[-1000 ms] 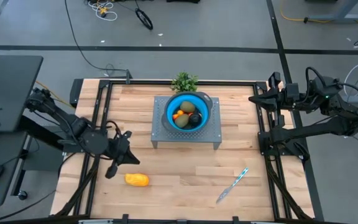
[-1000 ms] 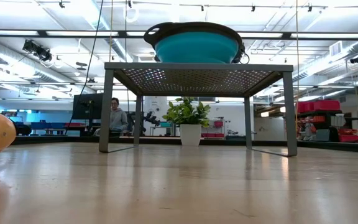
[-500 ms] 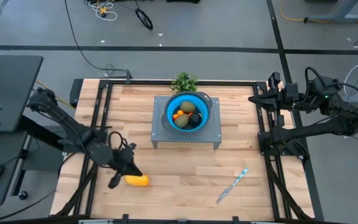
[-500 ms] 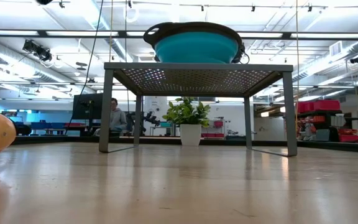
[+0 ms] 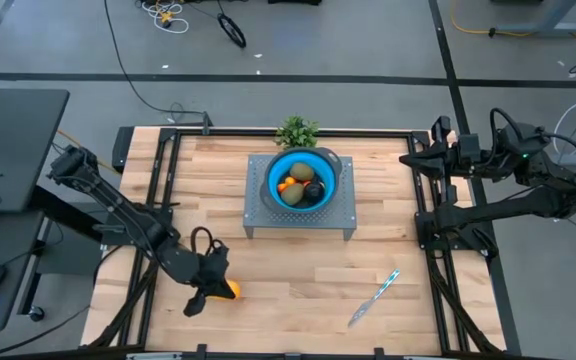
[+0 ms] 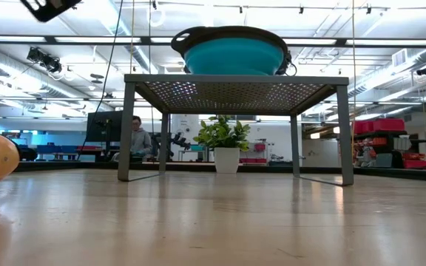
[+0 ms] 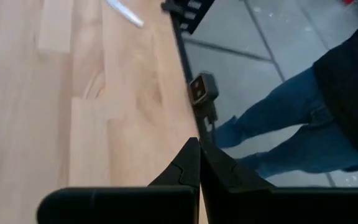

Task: Pick & Place Fruit
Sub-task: Put the mango into the strainer bowl on the shelf

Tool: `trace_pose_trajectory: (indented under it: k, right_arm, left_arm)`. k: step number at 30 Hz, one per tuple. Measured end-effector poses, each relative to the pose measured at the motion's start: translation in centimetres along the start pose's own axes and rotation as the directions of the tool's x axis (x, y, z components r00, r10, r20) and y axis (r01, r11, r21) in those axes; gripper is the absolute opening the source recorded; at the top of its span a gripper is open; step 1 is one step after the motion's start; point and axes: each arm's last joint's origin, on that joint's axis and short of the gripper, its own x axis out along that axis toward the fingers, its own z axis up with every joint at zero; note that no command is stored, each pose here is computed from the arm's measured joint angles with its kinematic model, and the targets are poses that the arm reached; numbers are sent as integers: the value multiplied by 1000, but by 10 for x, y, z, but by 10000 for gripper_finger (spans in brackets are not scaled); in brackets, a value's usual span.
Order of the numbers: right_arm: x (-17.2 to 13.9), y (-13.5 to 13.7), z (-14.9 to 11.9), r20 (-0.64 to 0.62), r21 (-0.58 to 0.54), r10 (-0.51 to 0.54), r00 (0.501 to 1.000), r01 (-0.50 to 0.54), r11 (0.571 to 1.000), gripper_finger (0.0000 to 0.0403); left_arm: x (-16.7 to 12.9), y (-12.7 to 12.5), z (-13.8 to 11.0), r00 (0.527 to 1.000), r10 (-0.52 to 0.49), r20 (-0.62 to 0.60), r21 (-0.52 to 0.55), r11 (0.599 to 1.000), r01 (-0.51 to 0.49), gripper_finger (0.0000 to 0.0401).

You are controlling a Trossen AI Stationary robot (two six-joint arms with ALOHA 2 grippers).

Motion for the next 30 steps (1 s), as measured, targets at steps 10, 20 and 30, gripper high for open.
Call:
trace_pose_trajectory:
  k: [10, 20, 30]
  right_arm:
    - [0, 0, -2, -19, -3, 2, 1000, -2, 1000, 0]
    - [0, 0, -2, -23, -3, 1, 1000, -1, 1000, 0]
    - [0, 0, -2, -25, -4, -18, 1000, 18, 1000, 0]
  left_arm:
    - [-1, 3, -10, 995, 42, -93, -48, 998, -46, 1]
    - [32, 5, -33, 957, 22, -291, -49, 998, -38, 1]
    - [42, 6, -48, 929, 81, -361, -63, 992, -110, 6]
